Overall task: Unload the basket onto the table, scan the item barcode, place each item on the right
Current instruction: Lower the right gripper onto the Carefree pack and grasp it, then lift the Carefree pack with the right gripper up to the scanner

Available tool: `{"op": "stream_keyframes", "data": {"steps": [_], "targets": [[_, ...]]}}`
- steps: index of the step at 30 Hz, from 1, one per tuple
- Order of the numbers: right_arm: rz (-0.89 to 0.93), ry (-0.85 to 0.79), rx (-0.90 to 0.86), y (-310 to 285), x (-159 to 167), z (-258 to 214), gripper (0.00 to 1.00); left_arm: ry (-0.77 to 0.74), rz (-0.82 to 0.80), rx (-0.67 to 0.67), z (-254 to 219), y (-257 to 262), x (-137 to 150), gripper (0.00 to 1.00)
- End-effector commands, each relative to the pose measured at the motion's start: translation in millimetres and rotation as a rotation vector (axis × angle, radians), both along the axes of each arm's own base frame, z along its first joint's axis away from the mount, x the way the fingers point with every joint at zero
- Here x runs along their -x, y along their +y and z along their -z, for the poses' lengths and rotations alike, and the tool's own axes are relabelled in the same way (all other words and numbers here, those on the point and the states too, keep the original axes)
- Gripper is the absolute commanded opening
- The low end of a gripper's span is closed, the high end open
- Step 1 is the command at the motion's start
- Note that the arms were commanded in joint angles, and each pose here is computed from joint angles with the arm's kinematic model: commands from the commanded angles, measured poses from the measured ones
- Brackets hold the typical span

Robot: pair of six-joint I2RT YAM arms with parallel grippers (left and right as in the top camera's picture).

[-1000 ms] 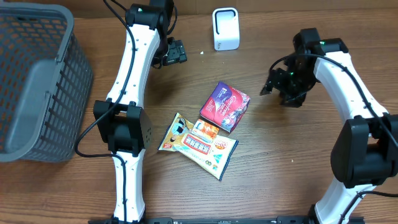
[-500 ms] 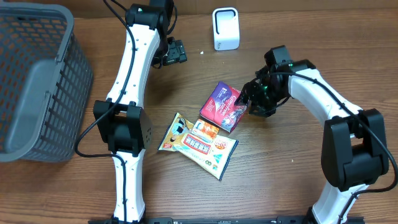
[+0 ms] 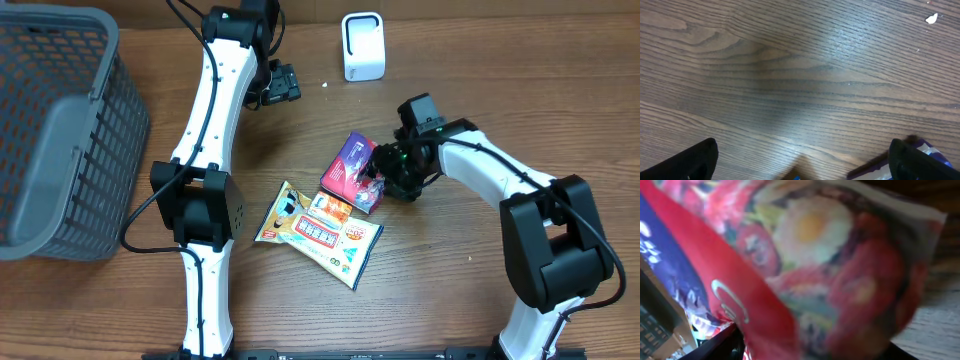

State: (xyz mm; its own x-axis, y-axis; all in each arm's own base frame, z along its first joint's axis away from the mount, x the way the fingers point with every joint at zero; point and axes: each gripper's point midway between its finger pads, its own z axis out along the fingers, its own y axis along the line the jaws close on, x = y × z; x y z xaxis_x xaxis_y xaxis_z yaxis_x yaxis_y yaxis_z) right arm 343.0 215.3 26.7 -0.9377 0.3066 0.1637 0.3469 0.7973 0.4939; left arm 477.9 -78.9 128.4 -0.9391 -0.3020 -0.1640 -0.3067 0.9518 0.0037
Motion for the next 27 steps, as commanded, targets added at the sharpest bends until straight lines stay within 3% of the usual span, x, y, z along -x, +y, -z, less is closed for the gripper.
{"op": "stream_keyframes", "data": {"steps": [1, 2, 8, 17, 21, 27], "targets": [[0.068, -0.011, 0.08, -13.5, -3.4, 6.7, 0.6, 0.011, -0.014, -0.003, 4.9, 1.8, 0.3, 1.0], [0.071, -0.017, 0.089, -15.0, -4.6, 7.3, 0.59, 0.012, -0.014, -0.003, 5.1, 1.9, 0.4, 1.0], [0.076, -0.072, 0.093, -14.9, -16.5, 5.6, 0.28, 0.011, -0.014, -0.003, 4.9, 1.8, 0.3, 1.0], [-0.061, -0.216, 0.052, -2.9, -41.4, -26.2, 0.19, 0.011, -0.014, -0.003, 5.0, 1.8, 0.4, 1.0], [-0.037, -0.295, 0.029, -2.7, -69.9, -57.7, 0.05, 0.011, -0.014, -0.003, 5.0, 1.9, 0.4, 1.0], [0.016, -0.487, -0.032, -5.7, -121.5, -107.2, 0.04, 0.011, -0.014, -0.003, 4.9, 1.8, 0.3, 1.0]]}}
